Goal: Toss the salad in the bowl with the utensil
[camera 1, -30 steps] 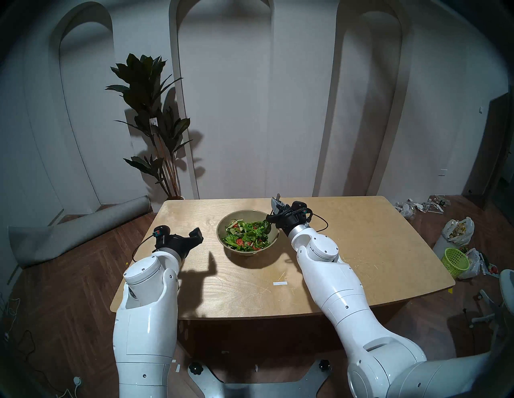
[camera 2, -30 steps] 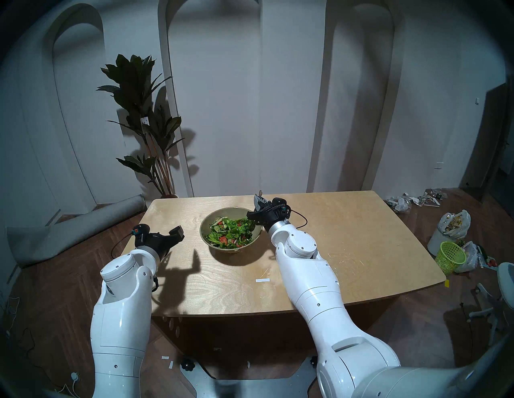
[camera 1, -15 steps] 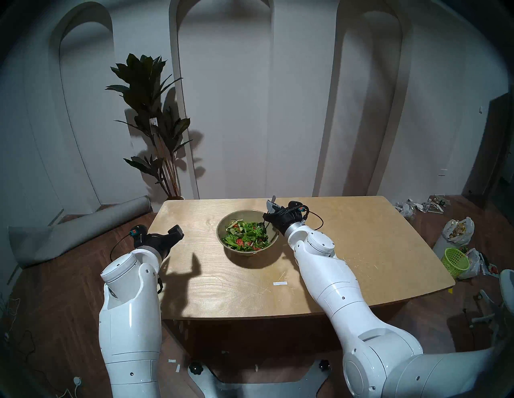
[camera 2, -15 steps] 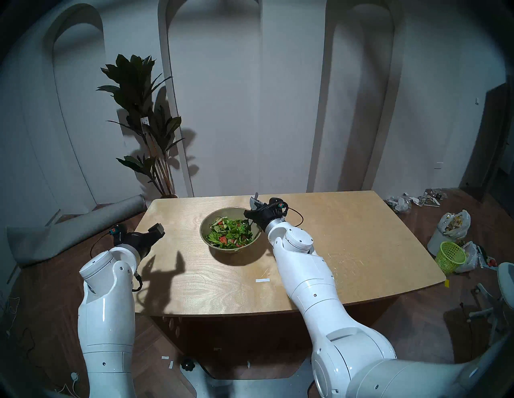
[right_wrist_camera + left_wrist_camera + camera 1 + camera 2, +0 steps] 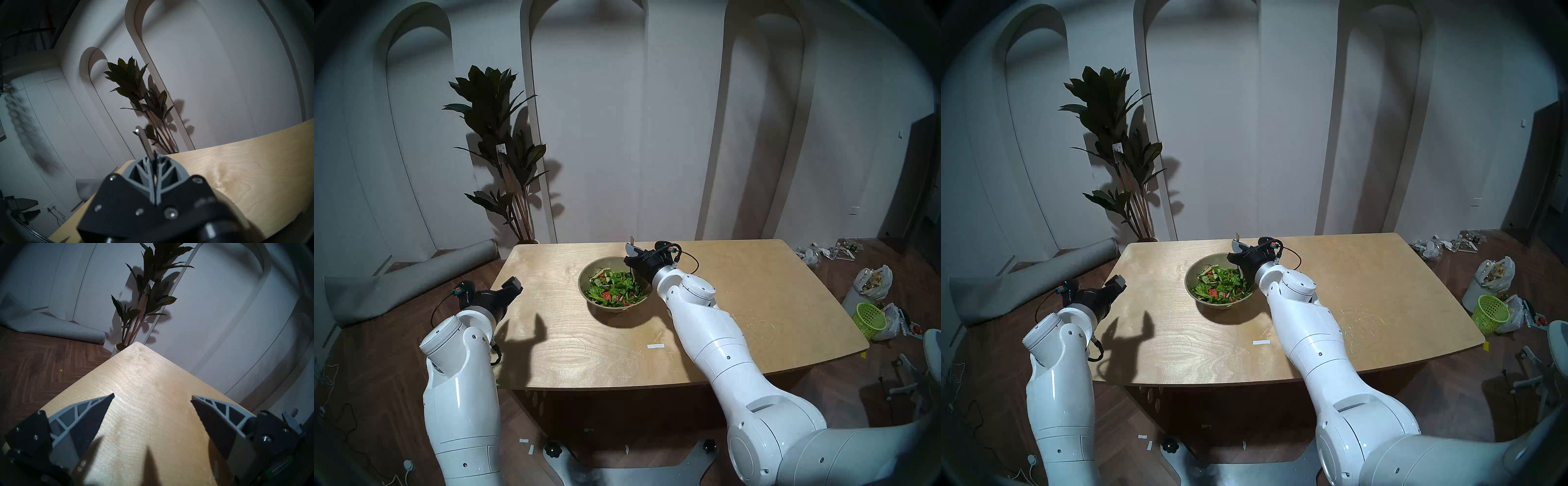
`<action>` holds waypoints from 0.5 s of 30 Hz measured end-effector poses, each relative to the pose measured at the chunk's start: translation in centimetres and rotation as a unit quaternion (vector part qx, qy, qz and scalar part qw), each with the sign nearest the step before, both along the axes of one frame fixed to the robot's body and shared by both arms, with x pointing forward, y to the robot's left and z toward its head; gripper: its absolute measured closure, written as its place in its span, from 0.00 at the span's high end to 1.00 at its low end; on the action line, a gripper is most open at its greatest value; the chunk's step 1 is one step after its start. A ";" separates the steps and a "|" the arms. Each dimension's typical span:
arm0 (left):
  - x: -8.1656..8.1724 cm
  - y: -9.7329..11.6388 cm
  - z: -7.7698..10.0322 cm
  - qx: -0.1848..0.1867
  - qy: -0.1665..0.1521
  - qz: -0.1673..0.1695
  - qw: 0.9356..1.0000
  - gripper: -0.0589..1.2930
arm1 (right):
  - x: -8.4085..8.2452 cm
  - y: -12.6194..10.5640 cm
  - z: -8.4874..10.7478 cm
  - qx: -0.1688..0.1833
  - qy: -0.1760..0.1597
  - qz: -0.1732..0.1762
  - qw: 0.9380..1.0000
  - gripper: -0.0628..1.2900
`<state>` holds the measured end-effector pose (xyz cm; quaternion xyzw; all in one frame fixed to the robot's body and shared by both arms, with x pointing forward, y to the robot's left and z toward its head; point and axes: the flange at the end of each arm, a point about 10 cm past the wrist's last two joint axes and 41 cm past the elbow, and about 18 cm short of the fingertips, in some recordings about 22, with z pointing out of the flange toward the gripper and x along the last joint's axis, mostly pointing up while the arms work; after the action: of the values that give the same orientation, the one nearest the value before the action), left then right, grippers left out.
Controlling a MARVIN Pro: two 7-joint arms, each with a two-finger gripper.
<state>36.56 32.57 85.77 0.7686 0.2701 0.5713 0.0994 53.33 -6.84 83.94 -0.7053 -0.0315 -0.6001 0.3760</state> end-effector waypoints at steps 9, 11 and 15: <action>-0.5 0.7 -0.4 -0.009 0.000 0.012 1.000 0.96 | -1.2 0.1 1.3 0.036 0.010 0.018 0.999 0.02; -0.5 0.8 -0.4 -0.009 0.000 0.013 1.000 0.96 | -1.4 -0.1 1.7 0.039 0.004 0.016 0.999 0.02; -0.3 0.7 -0.6 -0.011 0.001 0.011 1.000 0.96 | -1.6 -0.9 2.5 0.038 -0.012 0.007 0.999 0.02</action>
<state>36.21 33.22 85.16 0.7652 0.2843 0.5687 0.1013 51.70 -7.73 86.40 -0.6829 -0.0183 -0.6068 0.4062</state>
